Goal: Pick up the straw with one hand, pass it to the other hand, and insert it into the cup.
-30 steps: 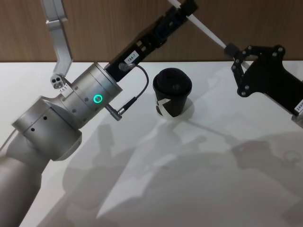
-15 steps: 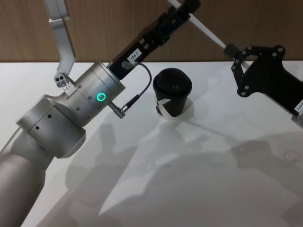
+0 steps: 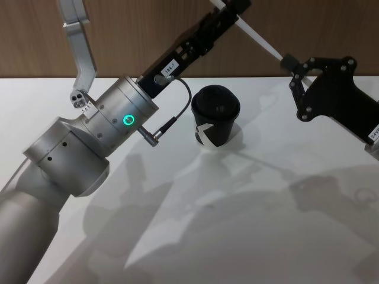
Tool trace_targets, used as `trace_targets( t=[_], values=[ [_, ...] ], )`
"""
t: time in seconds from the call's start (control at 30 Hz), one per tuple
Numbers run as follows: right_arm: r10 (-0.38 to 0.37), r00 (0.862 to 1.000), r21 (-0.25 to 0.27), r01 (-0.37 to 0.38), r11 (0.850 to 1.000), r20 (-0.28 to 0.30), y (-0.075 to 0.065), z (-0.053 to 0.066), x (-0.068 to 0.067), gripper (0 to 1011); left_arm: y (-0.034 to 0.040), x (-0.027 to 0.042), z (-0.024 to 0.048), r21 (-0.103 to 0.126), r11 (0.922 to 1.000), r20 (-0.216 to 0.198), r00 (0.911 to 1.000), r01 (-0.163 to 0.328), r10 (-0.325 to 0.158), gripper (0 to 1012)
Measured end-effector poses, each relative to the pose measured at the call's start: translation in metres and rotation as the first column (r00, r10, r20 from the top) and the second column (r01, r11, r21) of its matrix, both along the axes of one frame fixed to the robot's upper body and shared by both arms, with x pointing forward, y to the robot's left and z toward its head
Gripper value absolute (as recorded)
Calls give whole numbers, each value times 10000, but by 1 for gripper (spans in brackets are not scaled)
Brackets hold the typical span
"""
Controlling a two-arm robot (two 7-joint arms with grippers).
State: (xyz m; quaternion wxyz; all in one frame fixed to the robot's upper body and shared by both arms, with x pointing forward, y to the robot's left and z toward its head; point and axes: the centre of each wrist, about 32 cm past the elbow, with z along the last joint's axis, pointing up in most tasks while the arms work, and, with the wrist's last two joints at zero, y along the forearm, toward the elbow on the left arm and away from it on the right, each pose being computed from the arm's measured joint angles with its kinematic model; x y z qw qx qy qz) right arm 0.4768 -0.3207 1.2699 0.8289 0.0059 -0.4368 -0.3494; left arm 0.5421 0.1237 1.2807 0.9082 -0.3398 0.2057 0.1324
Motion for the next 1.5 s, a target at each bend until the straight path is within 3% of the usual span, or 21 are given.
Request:
trace_targets(
  t=[0.1, 0.27, 0.33, 0.4, 0.43, 0.77, 1.1, 1.33, 1.5],
  values=[
    [0, 10000, 0, 0, 10000, 0, 0, 0, 0, 0, -2, 3, -1, -7, 10000, 3, 10000, -4, 4, 668],
    [-1, 10000, 0, 1, 10000, 0, 0, 0, 0, 0, -4, 5, -2, -13, 10000, 5, 10000, -4, 4, 568],
    [0, 10000, -1, 0, 10000, 0, 0, 0, 0, 0, -5, 6, -3, -15, 10000, 7, 10000, -4, 4, 441],
    [0, 10000, 0, 0, 10000, 0, 0, 0, 0, 0, -6, 6, -3, -15, 10000, 7, 10000, -3, 3, 408],
    [0, 10000, -1, 0, 10000, 0, 0, 0, 0, 0, -7, 6, -3, -16, 10000, 8, 10000, -1, 1, 336],
    [1, 10000, 0, -1, 10000, 1, 0, 0, 0, 0, -10, 8, -3, -17, 10000, 10, 10000, -4, 4, 50],
    [1, 10000, 0, -1, 10000, 2, 0, 0, 0, 0, -10, 9, -2, -19, 10000, 16, 10000, -9, 9, 13],
    [1, 10000, 0, -1, 10000, 1, 0, 0, 0, 130, -9, 9, -2, -22, 10000, 18, 10000, -13, 13, 12],
    [0, 10000, 0, 0, 10000, 0, 0, 0, 0, 313, -9, 9, -2, -21, 10000, 18, 10000, -12, 12, 12]
  ],
)
